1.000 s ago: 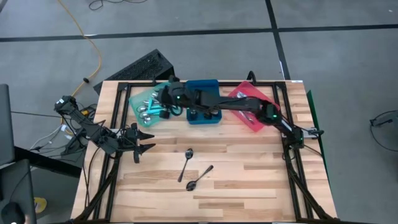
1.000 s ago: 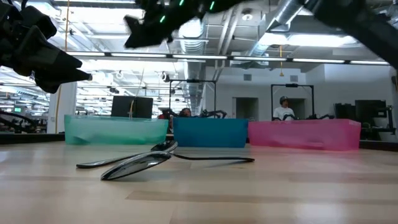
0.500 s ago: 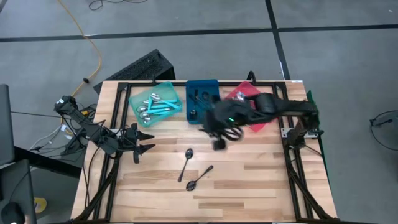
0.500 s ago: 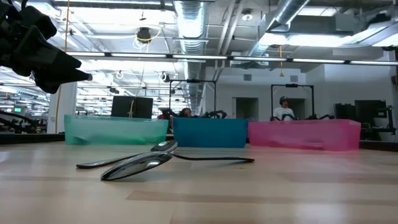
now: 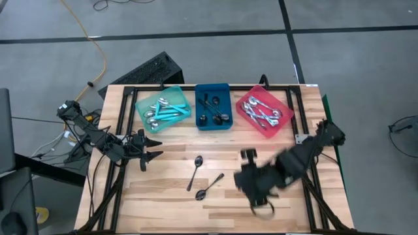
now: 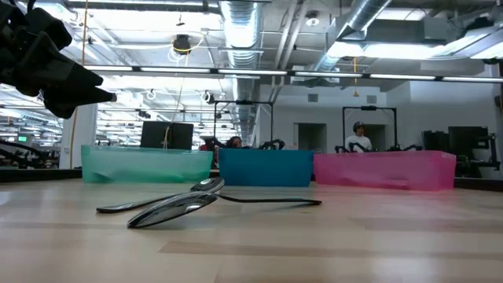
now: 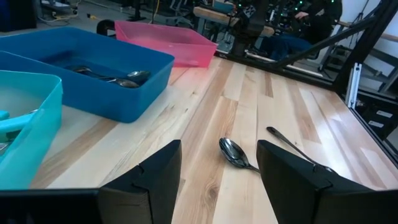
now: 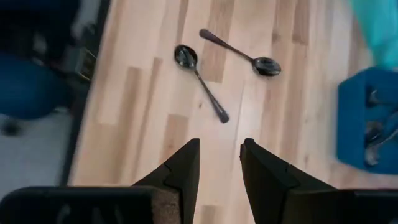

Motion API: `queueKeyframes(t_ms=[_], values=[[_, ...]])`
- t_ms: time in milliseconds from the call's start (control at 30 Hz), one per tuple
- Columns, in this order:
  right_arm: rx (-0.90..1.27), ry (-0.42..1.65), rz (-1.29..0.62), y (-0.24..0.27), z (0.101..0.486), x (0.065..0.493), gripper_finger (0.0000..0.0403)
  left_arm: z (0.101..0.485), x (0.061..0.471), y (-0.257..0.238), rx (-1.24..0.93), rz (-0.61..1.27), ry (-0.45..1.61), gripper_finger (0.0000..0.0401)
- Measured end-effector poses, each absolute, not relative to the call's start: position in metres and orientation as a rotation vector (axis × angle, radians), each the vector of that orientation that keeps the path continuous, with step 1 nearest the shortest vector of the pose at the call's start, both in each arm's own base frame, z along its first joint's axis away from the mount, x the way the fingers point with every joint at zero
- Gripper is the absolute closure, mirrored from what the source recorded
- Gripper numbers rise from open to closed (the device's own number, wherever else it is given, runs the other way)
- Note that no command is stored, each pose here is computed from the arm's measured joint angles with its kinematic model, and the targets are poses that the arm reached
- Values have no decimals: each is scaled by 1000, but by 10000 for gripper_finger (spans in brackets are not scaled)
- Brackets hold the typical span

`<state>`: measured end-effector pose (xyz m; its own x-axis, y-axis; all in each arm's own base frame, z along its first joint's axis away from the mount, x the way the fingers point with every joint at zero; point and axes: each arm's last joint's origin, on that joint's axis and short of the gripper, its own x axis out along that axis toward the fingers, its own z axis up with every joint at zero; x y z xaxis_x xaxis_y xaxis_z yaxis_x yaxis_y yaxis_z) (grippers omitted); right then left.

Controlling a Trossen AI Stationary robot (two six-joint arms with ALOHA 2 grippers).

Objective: Sort silverware by color (type)
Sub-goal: Put the black spoon into the blue bin

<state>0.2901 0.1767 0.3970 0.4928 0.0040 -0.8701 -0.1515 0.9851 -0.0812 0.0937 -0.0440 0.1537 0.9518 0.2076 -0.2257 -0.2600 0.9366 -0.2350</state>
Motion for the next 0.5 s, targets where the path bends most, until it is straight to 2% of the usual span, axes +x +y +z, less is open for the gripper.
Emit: queueKeyframes(t_ms=[100, 200, 367, 500], values=[[-274, 987, 20, 204, 371, 284, 264, 154, 94, -44, -263, 241, 200, 207], [-277, 906, -3, 223, 341, 288, 264, 154, 94, -44, -256, 240, 201, 207], [-169, 761, 104, 236, 296, 311, 264, 154, 94, -44, -257, 241, 200, 207], [-115, 735, 202, 231, 271, 320, 264, 154, 94, -44, -257, 241, 200, 207]])
